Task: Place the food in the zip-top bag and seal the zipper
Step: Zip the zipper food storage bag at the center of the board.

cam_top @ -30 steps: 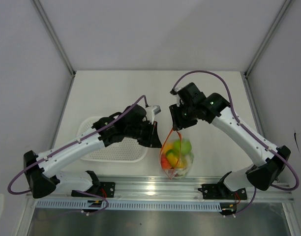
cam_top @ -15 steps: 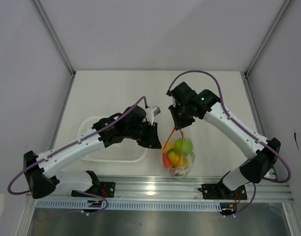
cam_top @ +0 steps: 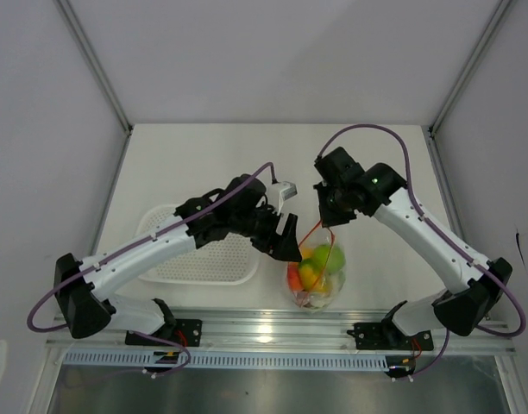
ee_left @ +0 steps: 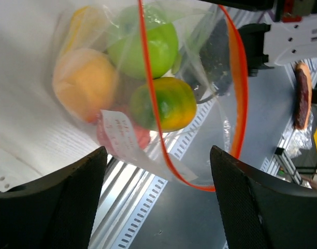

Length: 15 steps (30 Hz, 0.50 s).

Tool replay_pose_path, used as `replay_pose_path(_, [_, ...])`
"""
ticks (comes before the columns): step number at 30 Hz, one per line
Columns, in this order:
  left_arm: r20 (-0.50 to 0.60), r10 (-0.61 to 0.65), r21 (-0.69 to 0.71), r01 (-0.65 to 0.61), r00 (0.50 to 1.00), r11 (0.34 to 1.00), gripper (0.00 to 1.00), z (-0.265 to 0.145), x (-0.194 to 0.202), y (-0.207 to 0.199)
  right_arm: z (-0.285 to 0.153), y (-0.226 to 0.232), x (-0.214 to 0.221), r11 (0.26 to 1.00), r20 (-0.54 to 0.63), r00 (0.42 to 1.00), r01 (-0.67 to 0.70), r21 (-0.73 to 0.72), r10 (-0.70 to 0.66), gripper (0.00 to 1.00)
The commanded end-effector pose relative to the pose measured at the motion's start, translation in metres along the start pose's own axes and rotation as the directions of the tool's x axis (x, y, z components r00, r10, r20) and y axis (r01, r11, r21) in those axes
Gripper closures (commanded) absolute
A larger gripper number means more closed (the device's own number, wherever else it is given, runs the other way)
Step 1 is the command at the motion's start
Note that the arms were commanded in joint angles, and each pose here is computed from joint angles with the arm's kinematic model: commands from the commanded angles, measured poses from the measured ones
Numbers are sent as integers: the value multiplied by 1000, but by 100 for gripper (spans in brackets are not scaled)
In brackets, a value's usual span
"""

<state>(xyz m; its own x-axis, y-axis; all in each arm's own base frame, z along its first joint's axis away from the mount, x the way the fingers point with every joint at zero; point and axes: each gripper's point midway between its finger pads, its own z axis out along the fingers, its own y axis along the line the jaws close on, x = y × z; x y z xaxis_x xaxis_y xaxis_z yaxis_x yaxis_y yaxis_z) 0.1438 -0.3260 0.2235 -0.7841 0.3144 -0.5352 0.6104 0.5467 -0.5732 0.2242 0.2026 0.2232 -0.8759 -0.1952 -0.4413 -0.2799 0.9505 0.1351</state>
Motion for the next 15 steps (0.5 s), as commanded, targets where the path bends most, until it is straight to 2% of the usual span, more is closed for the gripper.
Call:
replay_pose_path(1, [55,112,159,-119,992,980,17,-7,-23,-34,-14,-13,-7,992,75,990,-126,30,123,100])
replay_pose_path(7, [89,163,274,-181,983,944,10,-3,-37,-58,-28,-20,-10,967,135,959,-254,22,249,100])
replay_pose_path(11, [60,181,318,-191,982,929,6,5,-38,-69,-30,-23,-5,952,138,945,-304,23,298,100])
replay_pose_path(15, [54,203,265,-210,978,941,4,13,-43,-71,-30,-25,0,939,145,931,-342,22,336,100])
